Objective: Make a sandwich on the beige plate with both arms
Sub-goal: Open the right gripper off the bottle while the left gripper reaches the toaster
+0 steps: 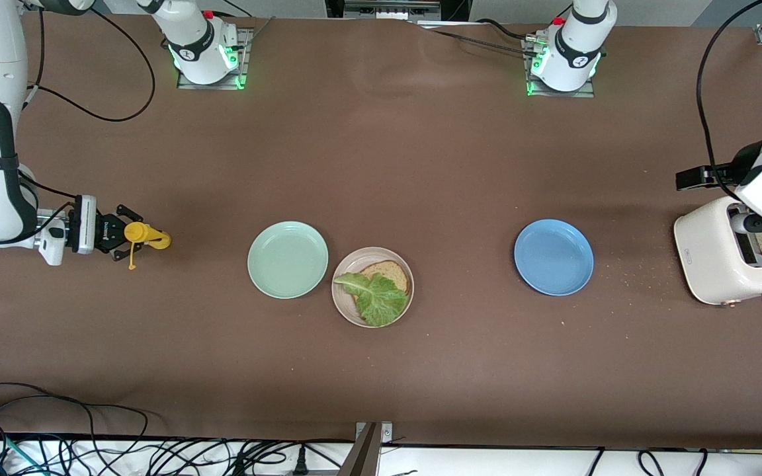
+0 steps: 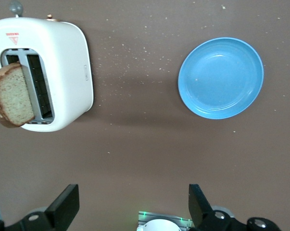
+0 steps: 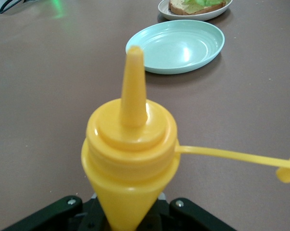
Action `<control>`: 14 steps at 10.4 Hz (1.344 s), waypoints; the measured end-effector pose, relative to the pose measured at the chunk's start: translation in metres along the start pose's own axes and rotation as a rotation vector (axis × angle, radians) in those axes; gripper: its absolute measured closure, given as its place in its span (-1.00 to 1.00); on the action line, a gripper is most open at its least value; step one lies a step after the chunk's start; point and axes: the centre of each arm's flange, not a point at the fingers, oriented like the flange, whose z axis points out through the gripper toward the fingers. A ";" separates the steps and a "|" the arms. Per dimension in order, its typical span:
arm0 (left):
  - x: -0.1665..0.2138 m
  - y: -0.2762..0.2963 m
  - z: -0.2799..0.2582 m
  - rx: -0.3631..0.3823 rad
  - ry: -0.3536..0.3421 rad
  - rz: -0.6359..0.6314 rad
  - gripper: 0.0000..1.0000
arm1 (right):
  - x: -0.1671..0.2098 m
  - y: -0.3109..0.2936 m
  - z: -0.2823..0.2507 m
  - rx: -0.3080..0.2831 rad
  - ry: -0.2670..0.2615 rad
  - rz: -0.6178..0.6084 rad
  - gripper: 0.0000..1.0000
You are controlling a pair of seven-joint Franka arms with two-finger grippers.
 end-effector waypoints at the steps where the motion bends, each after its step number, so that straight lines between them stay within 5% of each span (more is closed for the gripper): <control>1: 0.001 -0.018 0.003 0.031 -0.005 0.011 -1.00 | -0.010 -0.002 0.003 -0.014 0.027 -0.009 0.72; 4: 0.010 -0.073 0.023 0.083 -0.033 0.032 -1.00 | -0.015 -0.003 0.007 -0.021 0.056 -0.024 0.71; 9: 0.041 -0.172 0.087 0.038 0.007 0.071 -1.00 | -0.009 0.003 0.003 -0.030 0.052 -0.040 -0.63; 14: 0.046 -0.224 0.165 0.012 0.040 0.030 -0.96 | -0.039 -0.010 -0.038 -0.068 0.018 -0.011 -1.00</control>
